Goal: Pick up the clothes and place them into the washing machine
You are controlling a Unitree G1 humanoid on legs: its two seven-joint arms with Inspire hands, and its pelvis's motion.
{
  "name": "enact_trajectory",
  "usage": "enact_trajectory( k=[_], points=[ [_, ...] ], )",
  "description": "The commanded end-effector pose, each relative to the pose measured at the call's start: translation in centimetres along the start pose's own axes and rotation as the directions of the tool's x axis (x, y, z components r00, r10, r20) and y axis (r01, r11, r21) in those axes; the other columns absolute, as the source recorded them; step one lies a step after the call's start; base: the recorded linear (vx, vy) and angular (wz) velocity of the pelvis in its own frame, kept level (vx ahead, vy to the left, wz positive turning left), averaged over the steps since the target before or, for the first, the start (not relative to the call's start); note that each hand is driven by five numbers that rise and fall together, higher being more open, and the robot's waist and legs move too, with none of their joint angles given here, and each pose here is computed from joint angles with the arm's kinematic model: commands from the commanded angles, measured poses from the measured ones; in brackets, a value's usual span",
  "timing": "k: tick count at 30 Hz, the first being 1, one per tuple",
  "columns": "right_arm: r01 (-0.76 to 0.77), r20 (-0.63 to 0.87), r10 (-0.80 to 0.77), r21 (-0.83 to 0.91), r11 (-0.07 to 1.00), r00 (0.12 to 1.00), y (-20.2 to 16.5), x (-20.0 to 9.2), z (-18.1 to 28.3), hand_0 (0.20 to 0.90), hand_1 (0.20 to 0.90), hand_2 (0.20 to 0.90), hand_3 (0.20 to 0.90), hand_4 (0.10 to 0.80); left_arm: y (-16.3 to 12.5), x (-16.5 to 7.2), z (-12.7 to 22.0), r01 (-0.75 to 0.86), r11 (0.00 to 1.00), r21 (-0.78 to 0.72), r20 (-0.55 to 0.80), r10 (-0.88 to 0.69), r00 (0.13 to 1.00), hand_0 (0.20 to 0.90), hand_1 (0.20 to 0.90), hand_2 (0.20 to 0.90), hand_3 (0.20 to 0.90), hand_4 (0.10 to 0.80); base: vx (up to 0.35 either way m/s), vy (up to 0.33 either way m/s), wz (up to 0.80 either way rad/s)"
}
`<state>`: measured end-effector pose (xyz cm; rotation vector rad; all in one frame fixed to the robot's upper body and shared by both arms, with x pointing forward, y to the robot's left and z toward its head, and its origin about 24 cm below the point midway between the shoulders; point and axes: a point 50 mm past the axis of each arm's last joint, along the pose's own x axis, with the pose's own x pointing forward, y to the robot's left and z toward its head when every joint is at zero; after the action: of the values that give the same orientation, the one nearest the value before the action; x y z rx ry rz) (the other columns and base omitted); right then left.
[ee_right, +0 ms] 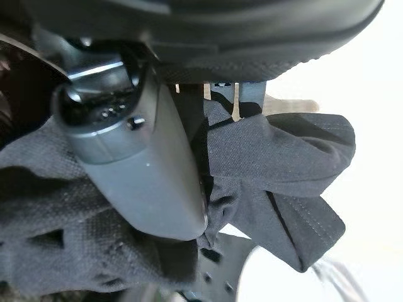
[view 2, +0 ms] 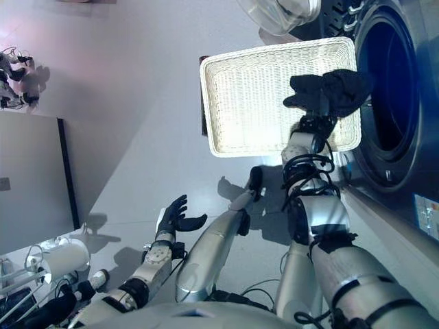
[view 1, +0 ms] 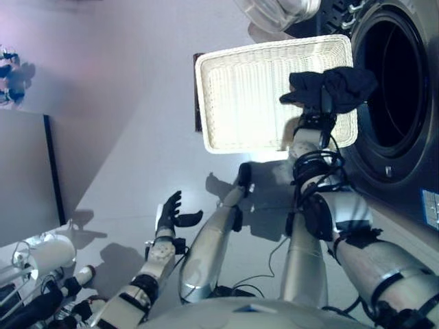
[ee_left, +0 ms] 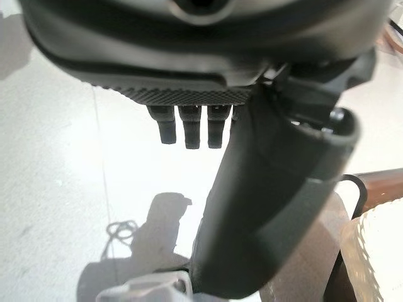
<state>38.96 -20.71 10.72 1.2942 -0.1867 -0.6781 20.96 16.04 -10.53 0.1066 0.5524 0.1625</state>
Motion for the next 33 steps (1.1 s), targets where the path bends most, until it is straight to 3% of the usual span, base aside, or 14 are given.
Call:
enact_trajectory(
  k=[1, 10, 16, 17, 24, 33],
  points=[
    [-0.242, 0.149, 0.226, 0.100, 0.965, 0.963, 3.5, -0.2, 3.1, 0.300, 0.300, 0.300, 0.300, 0.400, 0.0, -1.9, -3.3, 0.001, 1.000, 0.022, -0.080, 0.000, 0.997, 0.900, 0.900, 0.900, 0.900, 0.800, 0.033, -0.025, 0.04],
    [-0.245, 0.212, 0.221, 0.095, 0.965, 0.952, 3.8, -0.2, 4.5, 0.300, 0.300, 0.300, 0.300, 0.400, -0.2, -2.1, -3.5, 0.003, 1.000, 0.020, -0.083, -0.001, 0.997, 0.900, 0.900, 0.900, 0.900, 0.800, -0.003, 0.024, 0.04],
    [-0.317, 0.286, 0.272, 0.121, 0.941, 0.919, 8.0, 0.0, 6.9, 0.300, 0.300, 0.300, 0.300, 0.400, 0.2, -1.6, -2.3, -0.023, 0.999, -0.043, -0.031, 0.021, 0.999, 0.900, 0.900, 0.900, 0.900, 0.800, -0.119, 0.039, -0.03],
    [-0.364, 0.329, 0.305, 0.136, 0.921, 0.894, 10.2, -0.2, 8.4, 0.300, 0.300, 0.300, 0.300, 0.400, 0.7, -1.2, -1.8, -0.031, 0.999, -0.031, -0.013, 0.031, 0.999, 0.900, 0.900, 0.900, 0.900, 0.800, -0.154, -0.021, -0.13],
    [-0.396, 0.474, 0.266, 0.199, 0.896, 0.839, 12.3, 0.0, 13.7, 0.300, 0.300, 0.300, 0.300, 0.400, 1.3, -0.6, -0.3, -0.042, 0.999, -0.017, 0.048, 0.042, 0.998, 0.900, 0.900, 0.900, 0.900, 0.800, -0.028, -0.051, 0.04],
    [-0.449, 0.630, 0.295, 0.097, 0.888, 0.719, 16.4, -1.6, 21.0, 0.300, 0.300, 0.300, 0.300, 0.400, 1.6, -1.1, -0.9, -0.054, 0.999, -0.002, 0.053, 0.054, 0.997, 0.900, 0.900, 0.900, 0.900, 0.800, 0.050, 0.019, 0.14]
  ],
)
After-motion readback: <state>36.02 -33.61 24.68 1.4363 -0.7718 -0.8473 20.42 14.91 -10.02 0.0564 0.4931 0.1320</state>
